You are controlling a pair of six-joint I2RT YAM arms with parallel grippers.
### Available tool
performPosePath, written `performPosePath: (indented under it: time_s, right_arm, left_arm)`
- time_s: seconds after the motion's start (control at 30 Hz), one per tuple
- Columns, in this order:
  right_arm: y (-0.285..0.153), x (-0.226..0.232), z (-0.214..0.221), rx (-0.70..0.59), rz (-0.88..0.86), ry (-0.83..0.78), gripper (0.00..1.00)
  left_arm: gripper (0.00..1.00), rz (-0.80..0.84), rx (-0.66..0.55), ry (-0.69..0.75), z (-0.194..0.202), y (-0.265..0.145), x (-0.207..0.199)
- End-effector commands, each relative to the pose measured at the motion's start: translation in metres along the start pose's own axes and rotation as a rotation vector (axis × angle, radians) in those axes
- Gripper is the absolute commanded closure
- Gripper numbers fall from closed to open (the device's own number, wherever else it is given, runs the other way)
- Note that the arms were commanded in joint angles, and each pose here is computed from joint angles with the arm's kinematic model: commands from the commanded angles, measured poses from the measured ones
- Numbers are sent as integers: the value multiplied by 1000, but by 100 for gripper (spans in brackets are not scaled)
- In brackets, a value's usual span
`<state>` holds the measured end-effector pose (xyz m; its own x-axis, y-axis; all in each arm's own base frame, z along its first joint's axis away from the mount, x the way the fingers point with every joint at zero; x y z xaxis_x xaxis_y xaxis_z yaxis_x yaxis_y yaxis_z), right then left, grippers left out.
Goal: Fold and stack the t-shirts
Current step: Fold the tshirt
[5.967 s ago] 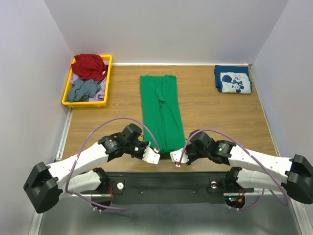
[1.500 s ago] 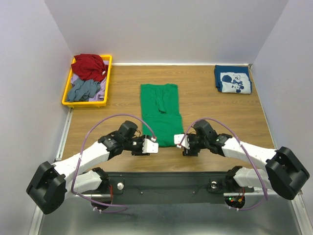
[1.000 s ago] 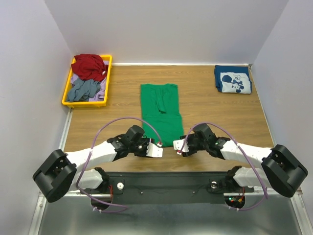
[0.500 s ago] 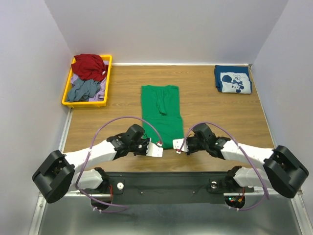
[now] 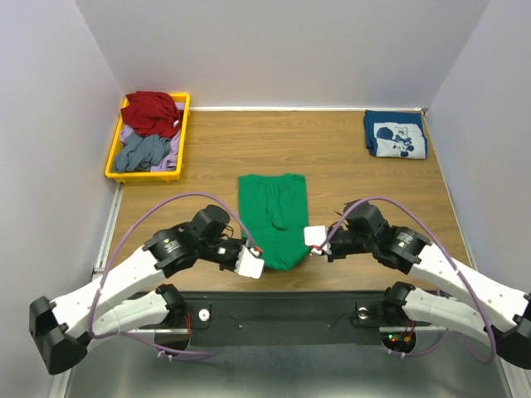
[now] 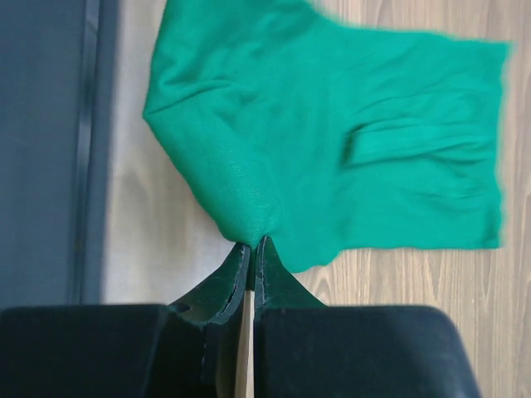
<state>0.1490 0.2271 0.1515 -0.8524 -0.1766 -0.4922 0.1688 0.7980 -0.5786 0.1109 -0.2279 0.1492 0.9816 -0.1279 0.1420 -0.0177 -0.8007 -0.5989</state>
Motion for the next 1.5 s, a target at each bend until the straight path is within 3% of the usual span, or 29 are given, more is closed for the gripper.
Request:
performPosePath:
  time_s: [0.0,0.1,0.2,0.3,0.43,0.67,0.83,0.97,1.13,1.33,1.47]
  right_arm:
    - [-27,11,-36,-80,-65,80,100]
    - [-32,-1,-49,-100,-53,104,99]
    - [-23,-19,-33,0,5,116,100]
    - [-14,-34,-24,30,28,100,100]
    - [0,-58,-2,38,22,119,99]
    - [16,-94,53,47,-6,192,99]
    - [45,-87,97,75,-85,284,99]
    - [65,-85,126,114,-110,360,98]
    - [75,-92,122,72,-124,475,97]
    - [73,-49,103,63,-201,591,97]
    - [66,-18,78,47,-242,633,97]
  left_arm:
    - [100,119,-80,4,-25,-28,-35]
    - [100,88,-97,12,-34,-37,-33]
    - [100,-10,-56,-46,-30,-40,-9]
    - [100,-114,-22,-124,-12,-54,34]
    - [100,-116,-31,-229,-2,-62,82]
    - [100,-120,5,-372,34,-35,156]
    - [100,-115,19,-517,66,-15,193]
    - [100,-56,40,-651,102,5,194]
    - [100,-4,118,-758,144,23,154]
    - [100,15,118,-787,144,25,124]
    - [100,31,137,-687,125,24,108]
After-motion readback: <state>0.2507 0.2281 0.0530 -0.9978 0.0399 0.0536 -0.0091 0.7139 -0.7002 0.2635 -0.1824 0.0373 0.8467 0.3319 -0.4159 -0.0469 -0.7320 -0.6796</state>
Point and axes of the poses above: each gripper's point midway between its finger pads, its own y axis out along the fingers, its own x axis along the line the jaws close on, z = x × y, the point moved 1 cm from there along -y, back along the fingers, and after that the axes turned 13 degrees about -y, right-handed, at the moved point
